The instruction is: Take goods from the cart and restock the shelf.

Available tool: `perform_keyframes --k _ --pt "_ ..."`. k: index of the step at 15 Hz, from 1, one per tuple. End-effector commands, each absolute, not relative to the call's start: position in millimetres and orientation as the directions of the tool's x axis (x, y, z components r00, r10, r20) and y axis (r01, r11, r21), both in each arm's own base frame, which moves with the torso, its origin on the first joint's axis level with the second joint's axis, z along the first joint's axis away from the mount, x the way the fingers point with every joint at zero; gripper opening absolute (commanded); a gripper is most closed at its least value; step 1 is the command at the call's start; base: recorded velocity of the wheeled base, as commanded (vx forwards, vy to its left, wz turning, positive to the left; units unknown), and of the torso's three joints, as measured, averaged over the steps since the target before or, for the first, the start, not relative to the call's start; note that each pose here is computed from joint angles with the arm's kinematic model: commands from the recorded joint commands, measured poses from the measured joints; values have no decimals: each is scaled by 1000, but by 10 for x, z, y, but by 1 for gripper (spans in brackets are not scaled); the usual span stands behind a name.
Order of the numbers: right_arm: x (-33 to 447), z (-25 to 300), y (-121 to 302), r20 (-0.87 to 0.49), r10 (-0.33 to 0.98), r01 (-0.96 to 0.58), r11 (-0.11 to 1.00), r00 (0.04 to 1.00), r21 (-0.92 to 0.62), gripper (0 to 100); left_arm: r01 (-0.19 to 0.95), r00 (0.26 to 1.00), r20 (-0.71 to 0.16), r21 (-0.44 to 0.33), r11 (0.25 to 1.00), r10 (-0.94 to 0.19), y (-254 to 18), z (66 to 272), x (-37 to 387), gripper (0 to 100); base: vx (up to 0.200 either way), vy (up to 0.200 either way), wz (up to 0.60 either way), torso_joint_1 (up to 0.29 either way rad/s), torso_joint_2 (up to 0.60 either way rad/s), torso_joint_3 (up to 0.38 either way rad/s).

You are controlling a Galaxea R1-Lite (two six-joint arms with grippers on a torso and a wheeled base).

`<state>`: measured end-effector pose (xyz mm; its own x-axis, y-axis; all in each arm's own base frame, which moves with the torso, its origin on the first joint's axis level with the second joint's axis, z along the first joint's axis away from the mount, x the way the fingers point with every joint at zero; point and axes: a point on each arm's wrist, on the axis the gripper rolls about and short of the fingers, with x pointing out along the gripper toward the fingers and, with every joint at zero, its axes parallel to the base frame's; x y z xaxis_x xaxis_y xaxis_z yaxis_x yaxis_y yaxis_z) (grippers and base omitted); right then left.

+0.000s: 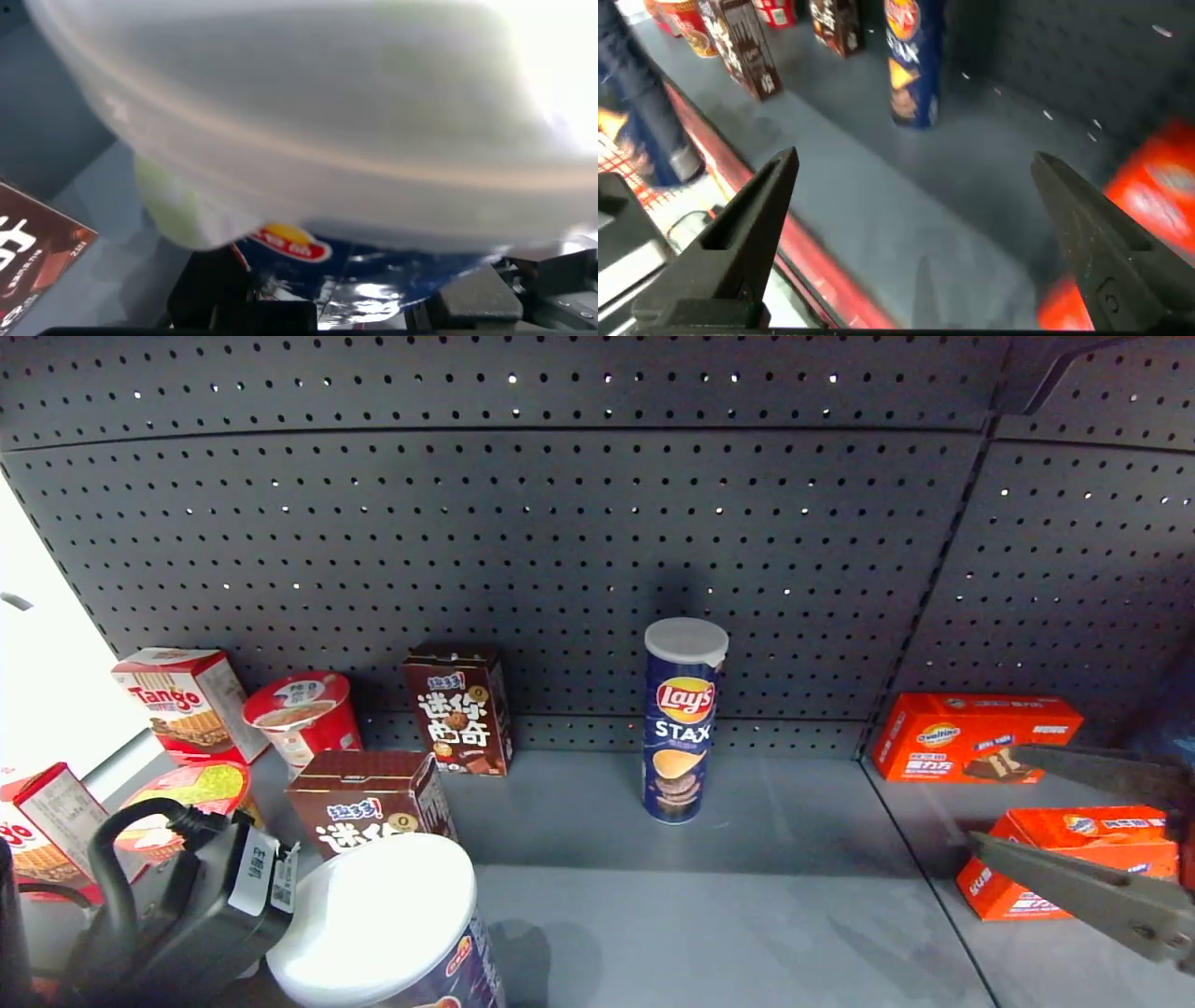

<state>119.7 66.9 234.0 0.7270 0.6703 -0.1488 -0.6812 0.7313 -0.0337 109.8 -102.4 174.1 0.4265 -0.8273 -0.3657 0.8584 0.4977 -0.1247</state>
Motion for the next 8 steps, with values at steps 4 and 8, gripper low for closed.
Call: perform_keyframes --k 4,8 --pt "2142 2273 1181 -258 727 -761 647 636 -48 100 873 402 -357 -130 471 -843 -1050 1765 1103 0 0 0 0 0 0 0" --pt "2501 2200 1228 -215 799 -823 566 562 -51 100 887 372 -357 -135 442 -857 -1075 1763 1081 0 0 0 0 0 0 0"
